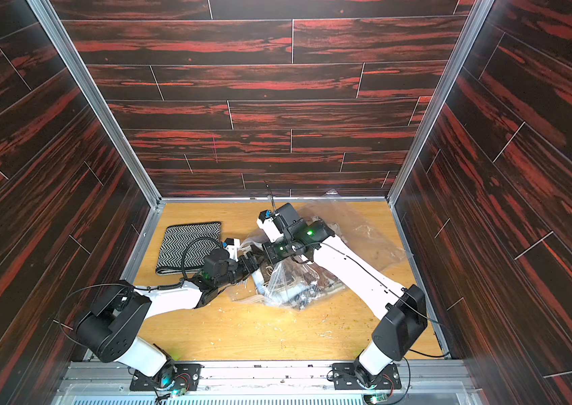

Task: Take the scarf out of the vacuum bag
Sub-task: Take out the scarf from the vacuum bag.

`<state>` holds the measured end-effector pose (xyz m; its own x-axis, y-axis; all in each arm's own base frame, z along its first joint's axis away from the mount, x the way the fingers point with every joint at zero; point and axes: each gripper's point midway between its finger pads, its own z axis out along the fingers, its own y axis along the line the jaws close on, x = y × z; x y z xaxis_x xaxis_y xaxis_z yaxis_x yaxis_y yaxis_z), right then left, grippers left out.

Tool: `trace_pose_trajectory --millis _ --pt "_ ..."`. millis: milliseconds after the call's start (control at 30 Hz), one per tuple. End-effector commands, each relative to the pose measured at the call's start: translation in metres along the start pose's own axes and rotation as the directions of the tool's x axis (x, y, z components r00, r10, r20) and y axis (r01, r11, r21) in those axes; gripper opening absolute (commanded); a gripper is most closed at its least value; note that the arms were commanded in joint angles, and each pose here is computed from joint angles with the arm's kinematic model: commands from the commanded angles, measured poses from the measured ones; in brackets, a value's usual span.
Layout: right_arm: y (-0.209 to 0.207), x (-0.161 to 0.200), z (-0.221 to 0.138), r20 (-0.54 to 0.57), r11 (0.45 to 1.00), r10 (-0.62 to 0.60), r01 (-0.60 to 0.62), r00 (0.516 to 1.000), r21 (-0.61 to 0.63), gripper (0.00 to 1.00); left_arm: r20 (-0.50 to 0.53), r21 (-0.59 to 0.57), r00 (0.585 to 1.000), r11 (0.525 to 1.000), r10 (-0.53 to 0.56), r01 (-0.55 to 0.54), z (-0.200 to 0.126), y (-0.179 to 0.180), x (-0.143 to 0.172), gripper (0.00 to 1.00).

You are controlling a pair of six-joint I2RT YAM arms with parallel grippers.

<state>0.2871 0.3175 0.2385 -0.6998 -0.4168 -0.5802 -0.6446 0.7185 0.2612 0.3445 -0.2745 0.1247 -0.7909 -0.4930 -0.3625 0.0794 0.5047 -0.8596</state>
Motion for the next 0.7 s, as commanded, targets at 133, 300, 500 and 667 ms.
trace_pose_trajectory --millis 133,300,500,667 --pt "0.007 -0.012 -0.012 0.037 1.000 0.007 -0.006 0.999 -0.028 0.00 -0.022 -0.029 1.000 0.999 0.013 -0.014 0.014 0.003 0.002 0.81" --pt "0.006 -0.013 -0.014 0.042 1.000 0.008 -0.007 0.999 -0.025 0.00 -0.047 -0.026 0.999 1.000 0.014 -0.016 0.026 0.002 0.007 0.79" --pt "0.004 -0.012 -0.015 0.041 1.000 0.010 -0.009 0.999 -0.019 0.00 -0.054 0.011 0.998 1.000 0.024 -0.024 0.024 -0.014 0.007 0.57" --pt "0.002 -0.012 -0.014 0.045 1.000 0.015 -0.014 0.999 -0.016 0.00 -0.055 0.051 0.996 0.997 0.065 -0.062 0.015 -0.041 -0.001 0.25"
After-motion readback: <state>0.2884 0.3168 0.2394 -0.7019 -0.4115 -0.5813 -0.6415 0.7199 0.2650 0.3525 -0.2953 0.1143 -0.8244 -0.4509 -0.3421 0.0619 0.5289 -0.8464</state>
